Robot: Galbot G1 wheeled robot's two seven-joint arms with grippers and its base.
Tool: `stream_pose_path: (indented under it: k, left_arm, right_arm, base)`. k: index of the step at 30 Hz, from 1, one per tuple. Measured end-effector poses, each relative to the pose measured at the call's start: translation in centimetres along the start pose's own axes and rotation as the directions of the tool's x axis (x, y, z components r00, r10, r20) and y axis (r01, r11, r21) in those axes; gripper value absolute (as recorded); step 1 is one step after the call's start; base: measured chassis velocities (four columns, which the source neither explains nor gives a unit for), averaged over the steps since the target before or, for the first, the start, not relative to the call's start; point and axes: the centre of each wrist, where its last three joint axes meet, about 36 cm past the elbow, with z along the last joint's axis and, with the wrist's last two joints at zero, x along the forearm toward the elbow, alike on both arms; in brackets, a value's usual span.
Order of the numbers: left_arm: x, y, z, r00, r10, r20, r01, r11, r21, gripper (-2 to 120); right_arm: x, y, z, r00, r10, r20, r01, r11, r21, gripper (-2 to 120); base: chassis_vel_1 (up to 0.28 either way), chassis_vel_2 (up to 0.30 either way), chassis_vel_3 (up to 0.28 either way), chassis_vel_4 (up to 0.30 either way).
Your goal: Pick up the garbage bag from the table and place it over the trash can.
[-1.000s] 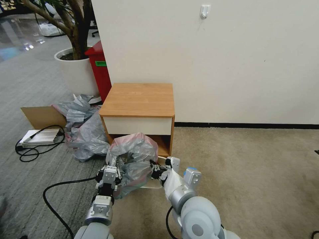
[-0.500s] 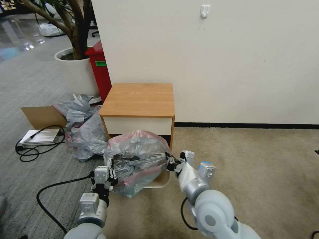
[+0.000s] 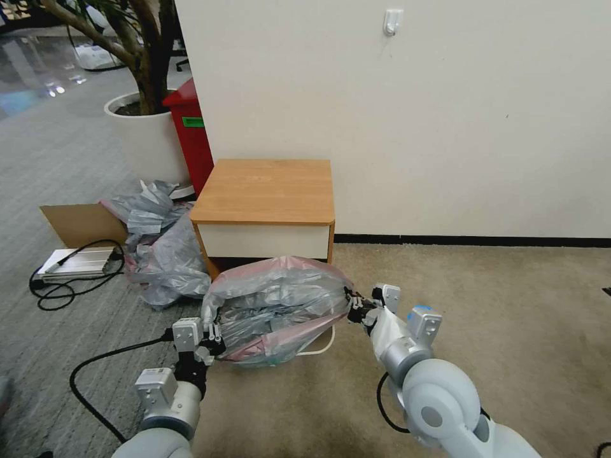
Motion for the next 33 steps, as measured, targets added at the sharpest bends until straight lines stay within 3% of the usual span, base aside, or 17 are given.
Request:
stream_pose_path:
  k: [9,19,26,30,33]
  left_arm:
    - [-0.3,-0.1,-0.9,0.999,0.035,-0.023,-0.032,0.992,0.125,3]
    - [-0.6,-0.2,-1.8,0.999,0.040,-0.030,-0.033,0.979,0.203,3]
    - [-1.0,-0.2,-2.2,0.998,-0.012,-0.058,0.024,0.977,0.213,3]
    - [-1.1,0.0,-2.3,0.996,-0.041,-0.077,0.056,0.978,0.203,3]
    - [-1.3,0.2,-2.1,0.994,-0.058,-0.090,0.074,0.978,0.195,3]
  right_arm:
    - [1.0,-1.3,0.8,0.998,0.004,-0.065,0.001,0.997,0.076,0]
    - [2.4,-2.5,1.2,0.993,0.009,-0.115,0.008,0.990,0.139,7]
    - [4.1,-2.7,0.9,0.995,0.031,-0.091,-0.018,0.991,0.133,35]
    - [5.1,-2.7,0.6,0.998,0.061,-0.029,-0.057,0.991,0.120,46]
    - [6.3,-2.2,-0.6,0.994,0.090,0.055,-0.093,0.994,0.053,61]
  base:
    - [0.000,0.000,0.000,0.000]
    - [0.000,0.000,0.000,0.000]
    - [0.000,0.000,0.000,0.000]
    - [0.000,0.000,0.000,0.000]
    - [0.000,0.000,0.000,0.000]
